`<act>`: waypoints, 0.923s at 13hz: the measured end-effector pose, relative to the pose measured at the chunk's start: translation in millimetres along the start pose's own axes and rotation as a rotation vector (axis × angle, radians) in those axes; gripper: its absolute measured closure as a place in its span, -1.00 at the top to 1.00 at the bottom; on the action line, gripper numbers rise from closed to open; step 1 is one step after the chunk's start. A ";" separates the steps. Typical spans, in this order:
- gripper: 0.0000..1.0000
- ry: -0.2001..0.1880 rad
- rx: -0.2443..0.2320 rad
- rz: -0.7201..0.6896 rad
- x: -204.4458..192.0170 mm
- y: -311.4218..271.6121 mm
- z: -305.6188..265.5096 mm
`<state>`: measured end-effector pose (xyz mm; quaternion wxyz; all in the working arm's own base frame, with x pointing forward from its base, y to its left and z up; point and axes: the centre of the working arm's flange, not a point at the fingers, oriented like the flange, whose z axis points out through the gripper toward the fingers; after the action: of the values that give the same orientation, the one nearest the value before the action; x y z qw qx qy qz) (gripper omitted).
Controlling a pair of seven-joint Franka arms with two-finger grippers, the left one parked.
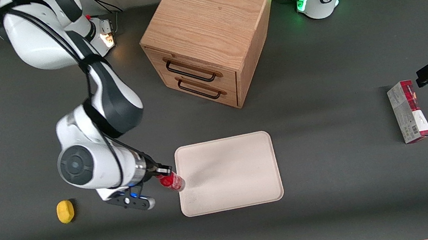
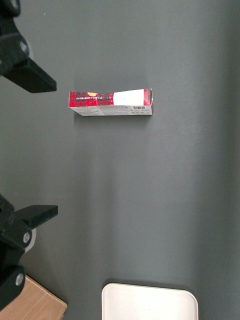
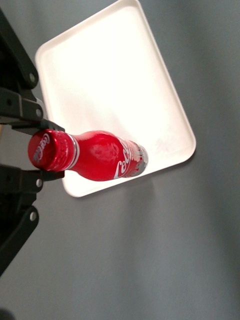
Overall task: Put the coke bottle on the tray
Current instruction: 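Lift the bottle and carry it over the white tray, then lower the bottle upright onto the tray and open the right gripper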
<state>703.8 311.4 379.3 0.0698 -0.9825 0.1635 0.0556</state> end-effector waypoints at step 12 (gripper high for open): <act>-0.40 0.053 0.036 0.048 11.8 -16.9 54.6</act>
<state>715.7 332.0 326.0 0.0817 -0.9780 0.1901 0.0281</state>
